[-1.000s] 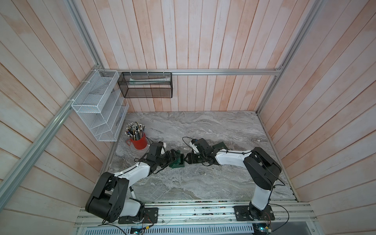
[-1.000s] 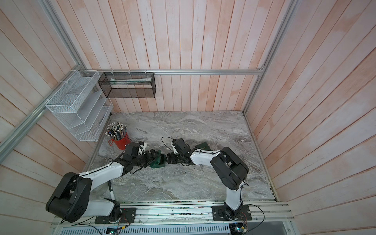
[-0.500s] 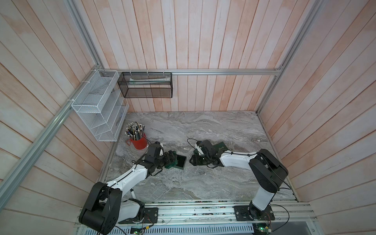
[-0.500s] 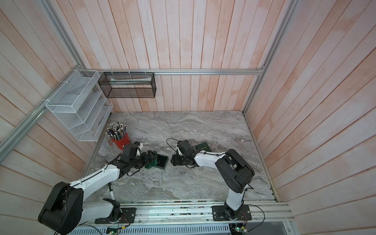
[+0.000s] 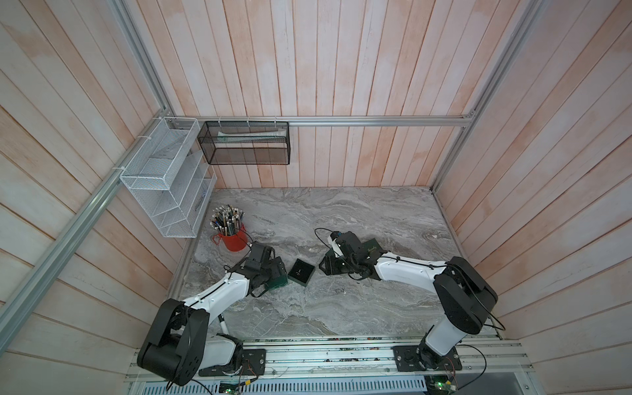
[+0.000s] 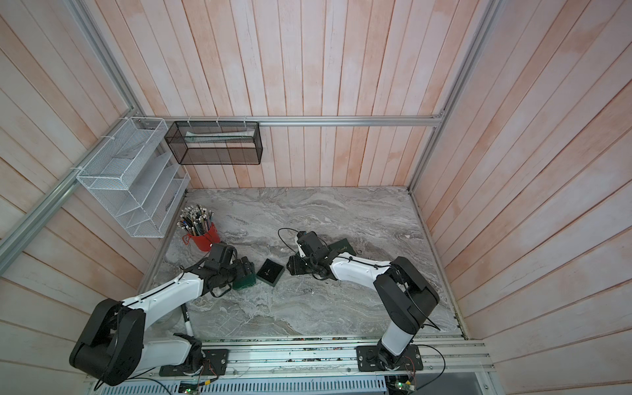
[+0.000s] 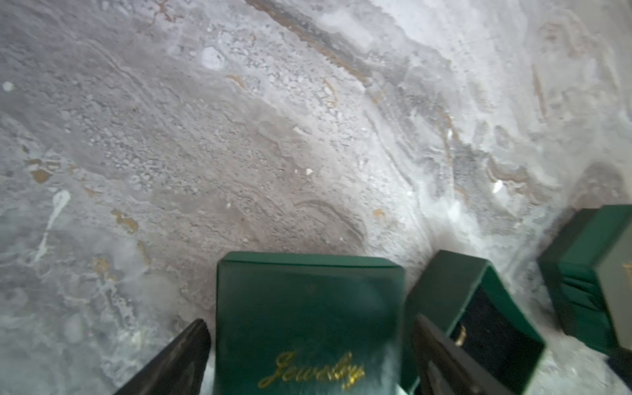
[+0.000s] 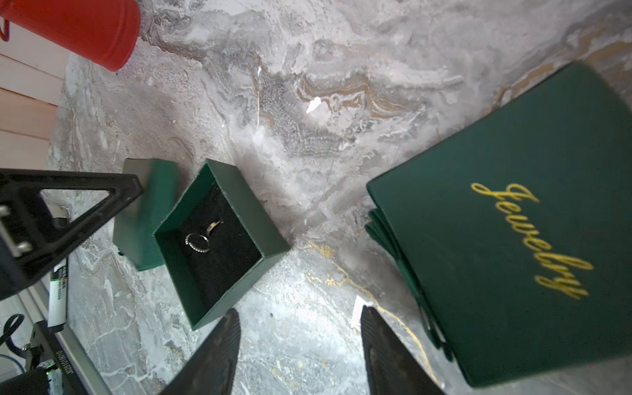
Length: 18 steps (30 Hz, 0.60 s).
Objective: Take the rings out of the lift-off lid box
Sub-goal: Place the lid at the center of the board.
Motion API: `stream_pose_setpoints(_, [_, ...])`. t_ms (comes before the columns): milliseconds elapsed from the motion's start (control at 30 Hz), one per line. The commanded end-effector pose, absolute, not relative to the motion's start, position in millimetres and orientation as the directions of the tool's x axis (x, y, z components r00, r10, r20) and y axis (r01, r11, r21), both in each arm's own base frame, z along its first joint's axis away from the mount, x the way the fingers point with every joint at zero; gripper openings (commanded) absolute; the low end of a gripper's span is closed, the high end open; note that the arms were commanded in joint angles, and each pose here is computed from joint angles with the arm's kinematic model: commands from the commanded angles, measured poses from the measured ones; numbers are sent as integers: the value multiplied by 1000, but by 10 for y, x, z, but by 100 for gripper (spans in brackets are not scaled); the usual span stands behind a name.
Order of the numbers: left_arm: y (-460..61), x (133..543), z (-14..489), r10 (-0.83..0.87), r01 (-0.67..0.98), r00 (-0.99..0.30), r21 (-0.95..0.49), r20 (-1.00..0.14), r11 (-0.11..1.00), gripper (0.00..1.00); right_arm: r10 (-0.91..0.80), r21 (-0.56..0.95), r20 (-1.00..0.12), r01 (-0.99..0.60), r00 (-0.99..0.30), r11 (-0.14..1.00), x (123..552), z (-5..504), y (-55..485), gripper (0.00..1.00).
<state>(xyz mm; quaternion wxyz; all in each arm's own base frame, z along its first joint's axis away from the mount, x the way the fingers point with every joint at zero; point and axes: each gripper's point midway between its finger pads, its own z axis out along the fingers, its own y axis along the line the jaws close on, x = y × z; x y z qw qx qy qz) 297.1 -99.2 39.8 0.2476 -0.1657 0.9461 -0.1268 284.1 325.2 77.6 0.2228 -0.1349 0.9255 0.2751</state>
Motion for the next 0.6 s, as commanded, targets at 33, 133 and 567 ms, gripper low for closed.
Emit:
stream_pose_setpoints(33, [-907,3085,326,-364,-254,-822,-289,-438,923,94,-153,417,-509,-398,-847,817,2917,854,3354,57])
stream_pose_setpoints(133, [-876,3113,208,-365,-261,-835,-290,-411,921,96,-166,415,-520,-417,-838,809,2937,894,3454,57])
stream_pose_setpoints(567, [-889,3164,611,-372,-216,-798,-352,-475,911,100,-227,397,-520,-468,-824,789,2945,864,3684,56])
